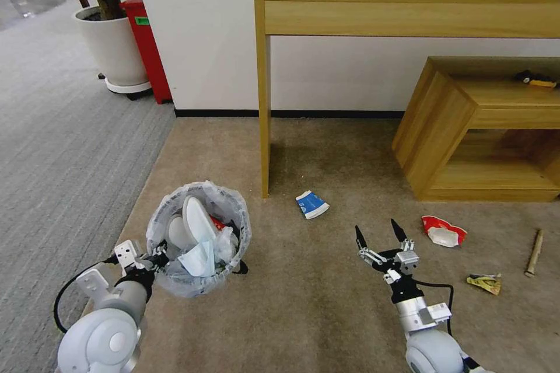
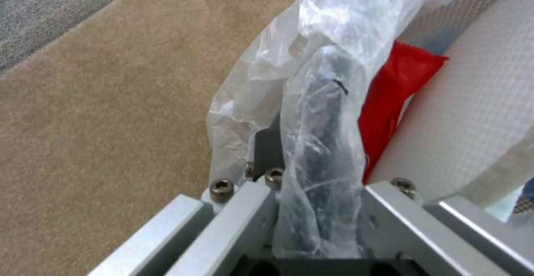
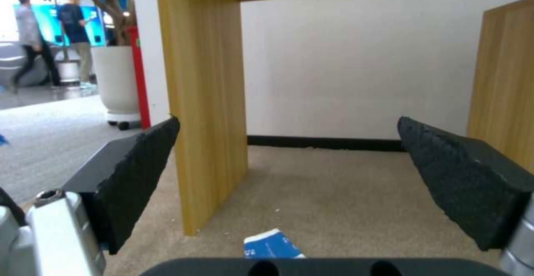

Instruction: Pick up the trash bin and place the garbage on the floor into it.

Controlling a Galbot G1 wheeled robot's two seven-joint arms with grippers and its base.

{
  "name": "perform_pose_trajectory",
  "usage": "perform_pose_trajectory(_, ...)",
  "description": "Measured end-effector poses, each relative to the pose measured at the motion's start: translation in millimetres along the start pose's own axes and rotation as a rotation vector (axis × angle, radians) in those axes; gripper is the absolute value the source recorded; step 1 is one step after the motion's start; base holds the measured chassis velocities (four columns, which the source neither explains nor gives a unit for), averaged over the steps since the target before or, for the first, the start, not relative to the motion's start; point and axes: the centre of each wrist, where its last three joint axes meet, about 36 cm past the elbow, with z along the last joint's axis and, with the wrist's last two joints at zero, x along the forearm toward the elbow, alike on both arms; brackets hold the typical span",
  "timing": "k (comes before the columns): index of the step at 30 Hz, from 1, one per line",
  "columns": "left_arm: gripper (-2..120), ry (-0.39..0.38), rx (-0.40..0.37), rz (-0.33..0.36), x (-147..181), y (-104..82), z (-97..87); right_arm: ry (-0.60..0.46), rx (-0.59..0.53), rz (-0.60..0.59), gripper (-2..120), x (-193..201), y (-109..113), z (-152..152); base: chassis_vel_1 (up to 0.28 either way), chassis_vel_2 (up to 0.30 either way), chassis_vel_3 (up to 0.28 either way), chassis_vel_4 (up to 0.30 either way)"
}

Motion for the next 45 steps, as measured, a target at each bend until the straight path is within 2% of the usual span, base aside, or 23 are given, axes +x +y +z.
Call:
perform_pose_trajectory(11,0,0.005,0.005,0.000,-2.7,-0.2,2.0,0.003,-0.010,-0.021,100,7.7,-1.7,6.0,-0.046,-0.041,0.047,0.048)
perform_pose_trajectory(24,0,0.015,0.013,0.000,-6.3,-1.0,6.4,0.000,-0.013,-0.030,100,7.9,-3.2,9.1,-0.176,-0.177,0.178,0.176)
perform_pose_trajectory(35,0,0.018,0.013,-0.001,-10.2,-1.0,7.7,0.005,-0.012,-0.042,100,11.6,-4.9,12.4,-0.087,-0.093,0.096,0.095)
perform_pose_trajectory(45,0,0.022,0.016,0.003,-12.9,-2.8,9.3,0.009,-0.009,-0.049,100,14.2,-7.2,15.3,-0.226,-0.231,0.222,0.212)
